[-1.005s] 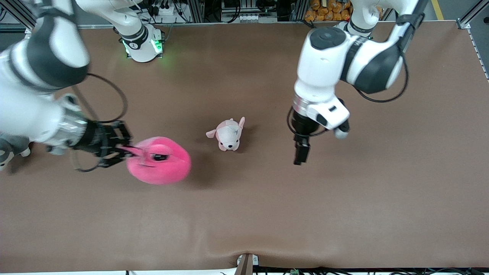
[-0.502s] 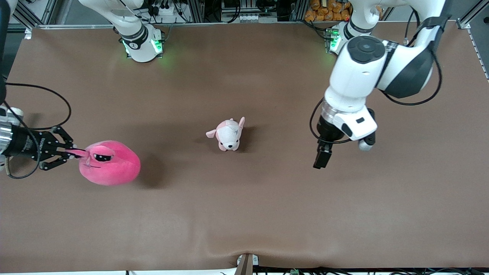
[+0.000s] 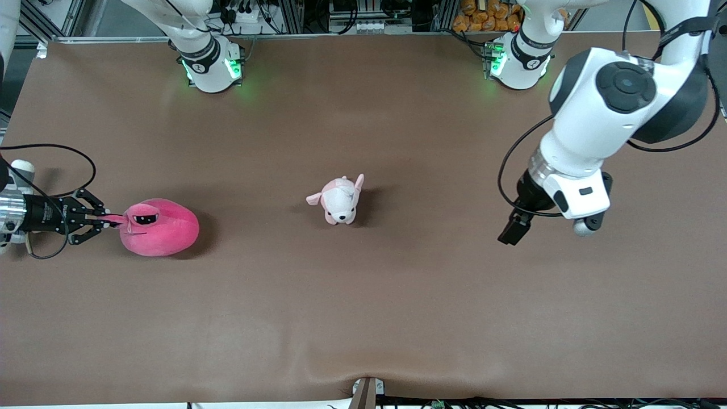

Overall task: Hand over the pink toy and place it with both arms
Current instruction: 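Carry the plush with the right gripper and lower it onto the table, then open the right gripper and withdraw it while the left gripper retracts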

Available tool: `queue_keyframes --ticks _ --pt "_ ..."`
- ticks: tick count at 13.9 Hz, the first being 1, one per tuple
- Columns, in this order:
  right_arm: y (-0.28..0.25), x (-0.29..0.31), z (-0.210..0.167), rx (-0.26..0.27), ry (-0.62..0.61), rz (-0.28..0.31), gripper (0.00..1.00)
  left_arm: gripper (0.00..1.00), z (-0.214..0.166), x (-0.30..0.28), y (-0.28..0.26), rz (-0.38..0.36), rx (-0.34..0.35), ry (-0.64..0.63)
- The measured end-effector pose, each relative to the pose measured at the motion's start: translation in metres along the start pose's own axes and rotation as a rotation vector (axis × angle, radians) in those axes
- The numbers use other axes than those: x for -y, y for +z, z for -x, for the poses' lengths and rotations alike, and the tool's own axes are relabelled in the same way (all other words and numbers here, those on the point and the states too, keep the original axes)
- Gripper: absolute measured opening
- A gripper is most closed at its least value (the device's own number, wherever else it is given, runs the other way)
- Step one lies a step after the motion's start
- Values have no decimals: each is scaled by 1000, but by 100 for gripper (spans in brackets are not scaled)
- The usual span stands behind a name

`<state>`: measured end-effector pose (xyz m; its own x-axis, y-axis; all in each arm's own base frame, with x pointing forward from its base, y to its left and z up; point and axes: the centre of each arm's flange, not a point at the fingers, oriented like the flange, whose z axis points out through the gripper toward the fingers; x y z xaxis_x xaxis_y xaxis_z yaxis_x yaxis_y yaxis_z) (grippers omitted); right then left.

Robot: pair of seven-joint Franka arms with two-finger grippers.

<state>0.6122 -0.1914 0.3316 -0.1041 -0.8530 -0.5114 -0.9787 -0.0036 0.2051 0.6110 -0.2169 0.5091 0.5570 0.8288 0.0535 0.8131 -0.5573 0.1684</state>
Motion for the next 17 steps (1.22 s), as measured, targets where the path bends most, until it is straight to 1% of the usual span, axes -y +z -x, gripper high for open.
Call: queue_keyframes --ticks 2,3,5,6,7,8,10,11,12,14,15,17 --pt "10 -3 -34 14 0 4 10 100 -9 8 0 -38 20 92" --pt "12 -4 -42 16 -1 1 10 100 -14 13 1 -56 38 144" --pt "9 -5 -44 16 -9 -3 10 100 -28 23 1 -90 68 241" --pt "7 -4 -41 15 -14 -7 16 100 -35 28 1 -101 82 292" --pt "3 -3 -37 13 -23 -11 25 100 -41 32 0 -110 92 337" --pt "-3 -1 -31 14 -37 -10 36 100 -47 37 -1 -121 101 384" --pt "-28 1 -5 27 -88 14 55 100 -59 47 -4 -137 130 490" --pt "-45 2 14 22 -123 24 67 100 -66 53 -6 -147 148 548" --pt "-61 2 34 4 -161 43 78 100 -74 59 -9 -155 163 605" --pt "-86 1 87 -40 -247 80 97 100 -92 69 -17 -164 190 713" --pt "-95 1 118 -59 -294 91 100 100 -100 74 -23 -164 202 768" --pt "-105 -2 171 -94 -375 113 100 100 -114 81 -38 -164 225 874"
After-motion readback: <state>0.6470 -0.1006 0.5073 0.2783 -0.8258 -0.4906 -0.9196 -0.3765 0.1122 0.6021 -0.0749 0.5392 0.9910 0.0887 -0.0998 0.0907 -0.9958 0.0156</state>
